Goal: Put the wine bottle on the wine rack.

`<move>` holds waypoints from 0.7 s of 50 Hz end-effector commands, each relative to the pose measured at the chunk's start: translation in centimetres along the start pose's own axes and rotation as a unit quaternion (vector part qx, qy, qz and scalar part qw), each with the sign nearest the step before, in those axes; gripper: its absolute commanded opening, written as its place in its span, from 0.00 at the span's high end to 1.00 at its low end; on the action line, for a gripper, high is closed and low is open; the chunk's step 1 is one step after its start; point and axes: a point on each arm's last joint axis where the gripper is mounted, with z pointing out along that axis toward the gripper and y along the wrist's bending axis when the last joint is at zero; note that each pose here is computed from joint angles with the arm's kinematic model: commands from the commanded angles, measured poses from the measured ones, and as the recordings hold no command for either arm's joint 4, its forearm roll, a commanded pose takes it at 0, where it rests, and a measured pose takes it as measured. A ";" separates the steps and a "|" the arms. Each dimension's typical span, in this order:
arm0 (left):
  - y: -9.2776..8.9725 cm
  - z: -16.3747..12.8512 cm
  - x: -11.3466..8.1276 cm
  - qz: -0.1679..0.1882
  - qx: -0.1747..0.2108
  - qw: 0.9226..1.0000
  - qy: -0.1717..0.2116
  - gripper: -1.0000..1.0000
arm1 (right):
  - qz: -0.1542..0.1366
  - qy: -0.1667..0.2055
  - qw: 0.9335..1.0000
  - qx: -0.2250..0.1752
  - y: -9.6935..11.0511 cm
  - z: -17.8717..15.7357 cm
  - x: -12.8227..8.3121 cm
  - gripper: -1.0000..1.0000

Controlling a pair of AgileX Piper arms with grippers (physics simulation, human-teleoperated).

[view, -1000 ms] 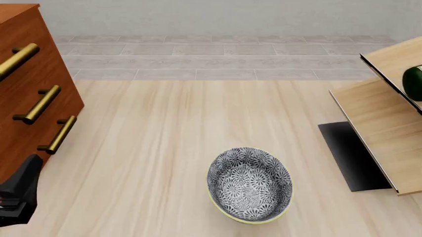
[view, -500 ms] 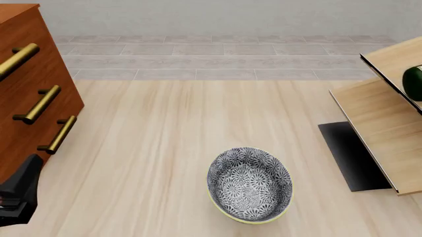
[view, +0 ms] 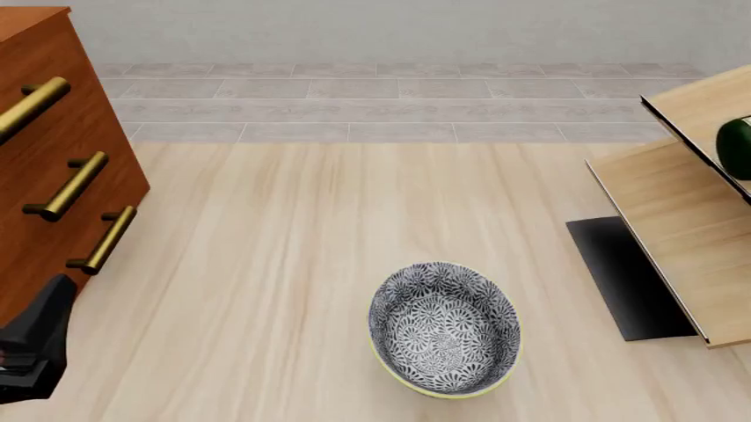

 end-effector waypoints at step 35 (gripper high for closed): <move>0.1 0.1 -0.4 0.010 -0.008 1.000 -0.014 0.00 | -0.079 -0.020 0.994 -0.070 1.9 -7.5 0.7 0.00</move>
